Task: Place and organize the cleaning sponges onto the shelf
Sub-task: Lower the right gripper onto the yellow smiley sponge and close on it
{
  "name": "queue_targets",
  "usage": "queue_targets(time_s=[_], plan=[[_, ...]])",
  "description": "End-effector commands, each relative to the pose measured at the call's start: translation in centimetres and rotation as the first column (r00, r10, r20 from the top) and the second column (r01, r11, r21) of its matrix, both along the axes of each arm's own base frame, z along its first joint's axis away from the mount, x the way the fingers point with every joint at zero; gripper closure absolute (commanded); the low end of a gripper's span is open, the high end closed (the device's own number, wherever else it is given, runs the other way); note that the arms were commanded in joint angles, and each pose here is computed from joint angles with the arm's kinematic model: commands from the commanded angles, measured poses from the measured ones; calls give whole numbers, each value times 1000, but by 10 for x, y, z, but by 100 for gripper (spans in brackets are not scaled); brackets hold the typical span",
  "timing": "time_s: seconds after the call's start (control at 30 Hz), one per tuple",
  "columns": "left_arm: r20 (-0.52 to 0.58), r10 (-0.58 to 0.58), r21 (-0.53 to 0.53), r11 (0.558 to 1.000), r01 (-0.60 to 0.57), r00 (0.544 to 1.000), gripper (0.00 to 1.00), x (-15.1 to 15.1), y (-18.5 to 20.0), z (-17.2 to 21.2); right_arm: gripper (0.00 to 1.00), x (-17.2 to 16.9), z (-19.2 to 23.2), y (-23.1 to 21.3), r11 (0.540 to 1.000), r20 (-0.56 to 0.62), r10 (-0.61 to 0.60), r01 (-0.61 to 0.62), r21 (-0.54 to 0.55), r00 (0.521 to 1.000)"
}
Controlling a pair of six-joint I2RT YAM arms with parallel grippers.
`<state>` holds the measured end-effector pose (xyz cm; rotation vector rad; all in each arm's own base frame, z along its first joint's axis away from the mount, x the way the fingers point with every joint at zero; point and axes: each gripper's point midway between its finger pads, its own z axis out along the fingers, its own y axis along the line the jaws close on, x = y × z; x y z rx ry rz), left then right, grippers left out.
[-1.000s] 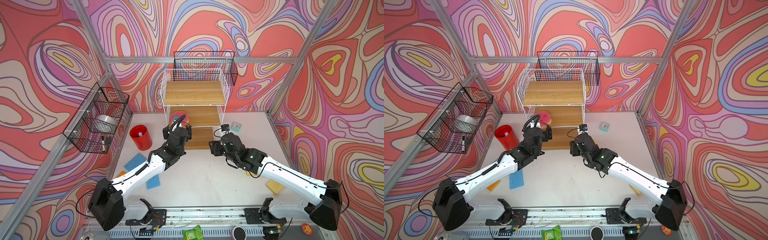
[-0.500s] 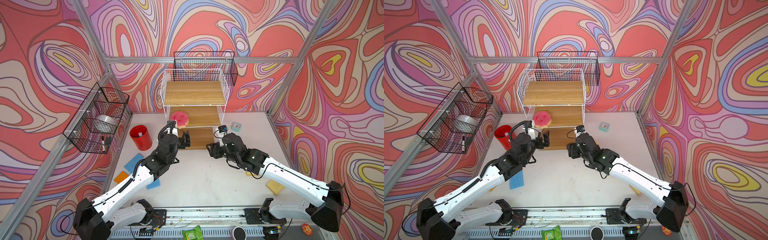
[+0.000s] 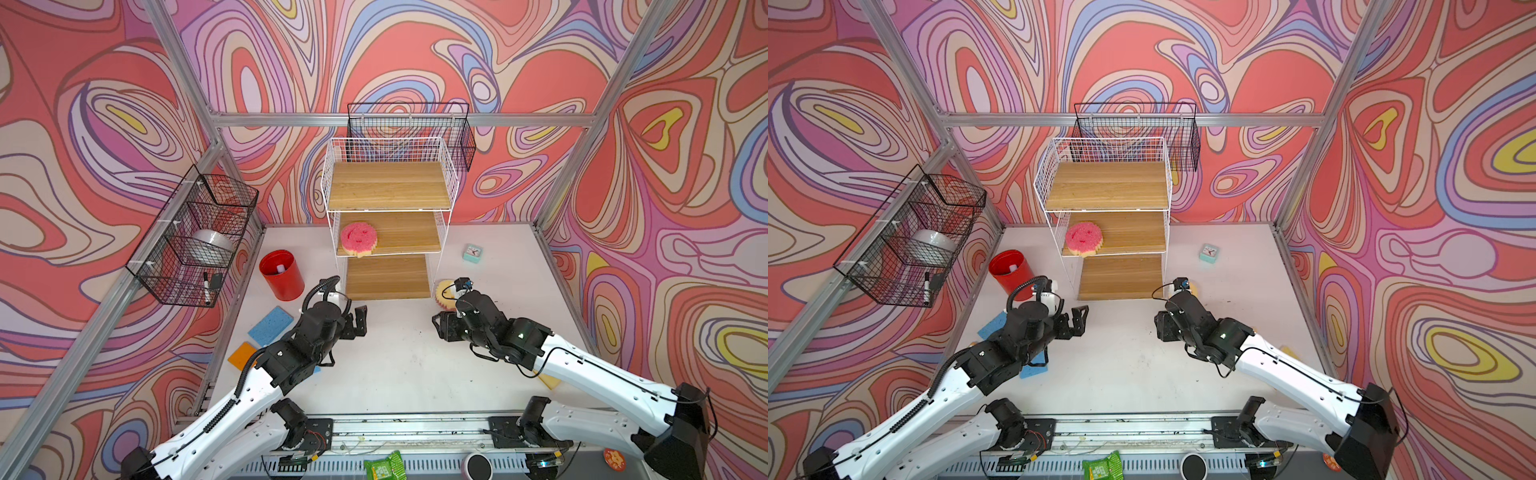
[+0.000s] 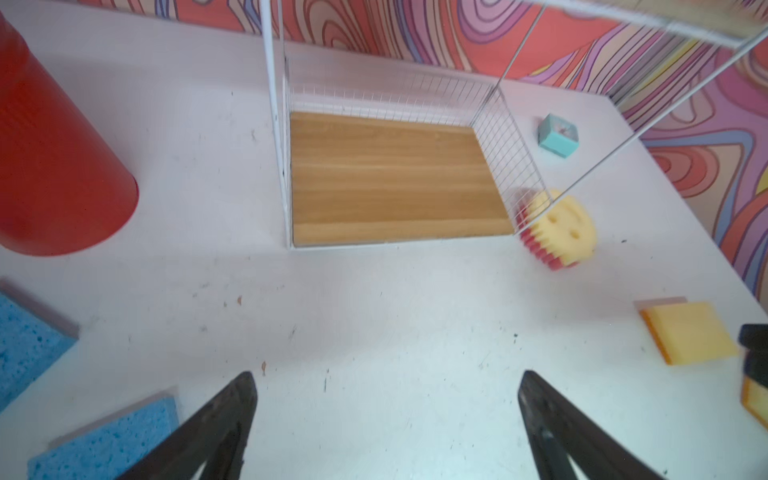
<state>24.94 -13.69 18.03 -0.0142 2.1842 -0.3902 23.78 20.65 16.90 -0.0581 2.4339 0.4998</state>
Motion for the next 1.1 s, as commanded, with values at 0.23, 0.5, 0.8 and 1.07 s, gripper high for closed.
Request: queue_targets(time_s=[0.23, 0.5, 0.8, 1.07], plan=[[-171, -6, -23, 1000, 2, 985, 0, -11, -9, -69, 38, 29, -41, -80, 966, -185, -242, 255, 51, 953], [-132, -21, -12, 1000, 19, 991, 0, 5, -20, -72, 43, 79, -66, -98, 955, -203, -297, 293, -46, 933], [-122, -62, -69, 996, 54, 991, 4, 8, -33, -78, 42, 136, -83, -111, 938, -213, -346, 336, -81, 914], [-89, -84, -60, 995, 79, 992, 7, 7, -33, -71, 55, 172, -88, -109, 936, -211, -349, 326, -134, 913]])
